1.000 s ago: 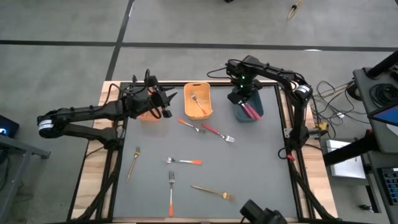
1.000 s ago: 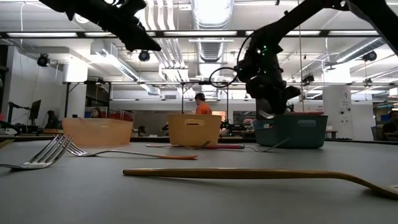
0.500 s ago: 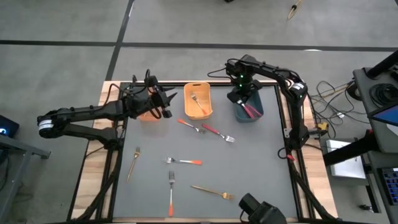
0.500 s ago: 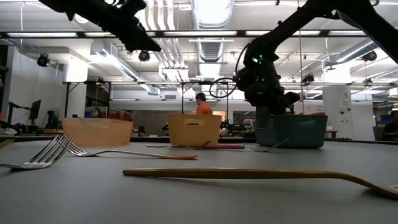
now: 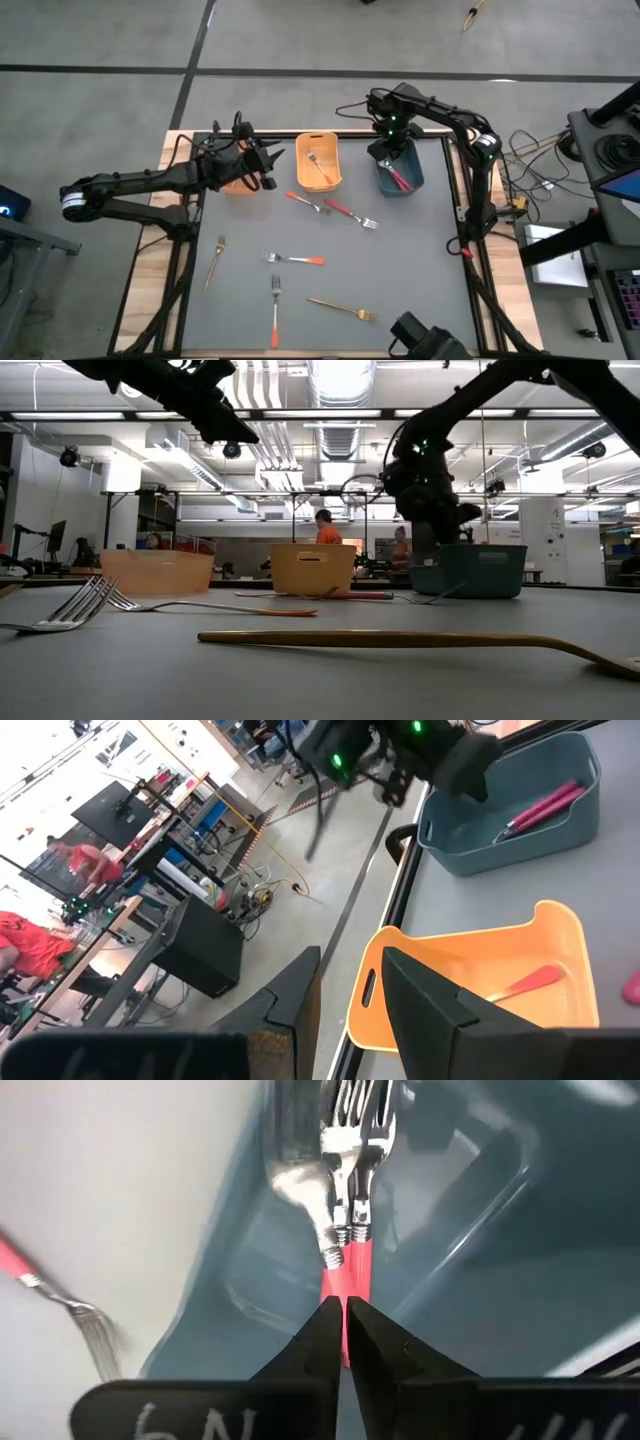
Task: Sort silverware by color (type)
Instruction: Put the red fork into the blue bin
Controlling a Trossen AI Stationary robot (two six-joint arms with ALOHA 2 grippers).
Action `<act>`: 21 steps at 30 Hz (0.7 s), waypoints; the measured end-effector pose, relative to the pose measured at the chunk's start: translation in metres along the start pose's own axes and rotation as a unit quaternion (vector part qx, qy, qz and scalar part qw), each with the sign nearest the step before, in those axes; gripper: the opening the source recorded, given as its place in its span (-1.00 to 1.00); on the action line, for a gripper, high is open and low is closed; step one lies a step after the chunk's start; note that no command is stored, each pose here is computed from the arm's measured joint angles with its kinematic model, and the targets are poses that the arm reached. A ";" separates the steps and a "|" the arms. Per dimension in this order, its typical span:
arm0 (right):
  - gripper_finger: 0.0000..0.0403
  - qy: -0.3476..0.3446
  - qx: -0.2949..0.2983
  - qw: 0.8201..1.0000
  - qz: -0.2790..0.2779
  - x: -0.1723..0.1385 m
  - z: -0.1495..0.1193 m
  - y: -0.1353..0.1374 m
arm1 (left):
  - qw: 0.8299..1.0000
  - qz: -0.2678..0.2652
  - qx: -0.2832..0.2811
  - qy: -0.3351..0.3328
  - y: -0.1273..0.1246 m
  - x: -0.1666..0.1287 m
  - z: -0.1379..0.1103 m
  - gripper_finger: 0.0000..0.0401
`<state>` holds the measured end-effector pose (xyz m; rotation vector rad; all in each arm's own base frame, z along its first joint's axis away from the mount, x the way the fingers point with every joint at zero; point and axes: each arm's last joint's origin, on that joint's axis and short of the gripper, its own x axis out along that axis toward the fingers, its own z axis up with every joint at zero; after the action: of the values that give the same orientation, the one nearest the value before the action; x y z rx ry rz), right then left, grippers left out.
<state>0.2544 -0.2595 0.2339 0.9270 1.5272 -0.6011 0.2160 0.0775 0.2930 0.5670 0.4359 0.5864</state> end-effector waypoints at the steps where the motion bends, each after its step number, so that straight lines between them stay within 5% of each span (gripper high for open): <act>1: -0.95 -0.013 -0.007 1.000 0.002 -0.006 -0.003 0.001 | 1.000 0.000 0.000 0.000 0.000 0.000 0.000 -0.54; 11: -0.96 -0.162 -0.048 0.985 0.021 -0.049 -0.025 0.006 | 1.000 -0.002 -0.001 0.002 -0.001 0.000 -0.002 -0.54; 21: -0.95 -0.123 -0.031 0.992 0.018 -0.007 -0.032 0.000 | 1.000 -0.002 -0.004 0.002 -0.001 0.000 -0.002 -0.54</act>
<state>0.2360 -0.2357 0.2468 0.7997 1.2995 -0.6151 0.2158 0.0776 0.2910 0.5569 0.4381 0.5858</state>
